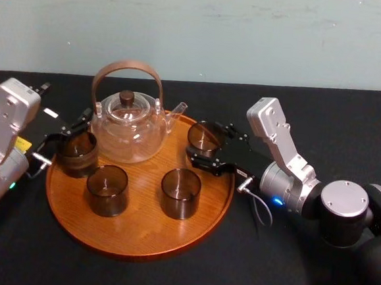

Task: Pick up the glass from the table and place it on the tray.

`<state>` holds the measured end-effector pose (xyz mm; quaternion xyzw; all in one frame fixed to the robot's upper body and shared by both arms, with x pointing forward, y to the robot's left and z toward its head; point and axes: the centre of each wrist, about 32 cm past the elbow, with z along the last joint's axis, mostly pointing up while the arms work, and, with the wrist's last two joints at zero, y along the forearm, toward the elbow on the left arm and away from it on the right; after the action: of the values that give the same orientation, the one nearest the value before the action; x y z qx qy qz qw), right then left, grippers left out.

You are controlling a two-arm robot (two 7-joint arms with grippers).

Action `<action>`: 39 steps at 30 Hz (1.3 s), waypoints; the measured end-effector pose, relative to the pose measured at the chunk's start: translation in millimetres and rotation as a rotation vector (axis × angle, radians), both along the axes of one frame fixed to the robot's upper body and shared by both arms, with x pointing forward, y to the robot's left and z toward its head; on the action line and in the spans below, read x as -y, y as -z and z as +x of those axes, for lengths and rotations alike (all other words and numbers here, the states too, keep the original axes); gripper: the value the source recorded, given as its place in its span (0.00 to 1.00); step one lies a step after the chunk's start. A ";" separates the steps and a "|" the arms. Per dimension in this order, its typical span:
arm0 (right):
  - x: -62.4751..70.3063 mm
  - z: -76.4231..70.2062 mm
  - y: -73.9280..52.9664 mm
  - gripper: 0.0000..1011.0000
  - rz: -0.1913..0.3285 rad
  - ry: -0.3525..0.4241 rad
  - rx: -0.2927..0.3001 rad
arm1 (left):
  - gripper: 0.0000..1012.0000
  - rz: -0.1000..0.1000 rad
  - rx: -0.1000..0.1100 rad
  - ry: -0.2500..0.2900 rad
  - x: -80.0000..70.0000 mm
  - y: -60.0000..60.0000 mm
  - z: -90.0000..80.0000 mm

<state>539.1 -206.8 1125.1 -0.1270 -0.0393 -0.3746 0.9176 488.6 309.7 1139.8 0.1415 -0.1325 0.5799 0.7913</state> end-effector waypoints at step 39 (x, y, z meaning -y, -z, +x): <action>19.9 -14.7 -35.9 0.99 0.094 -0.023 0.084 | 0.99 0.000 0.000 0.000 0.0 0.0 0.0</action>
<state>524.4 -226.7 1161.0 -0.0673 -0.0618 -0.3706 0.9243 488.6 309.7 1139.8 0.1415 -0.1325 0.5799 0.7913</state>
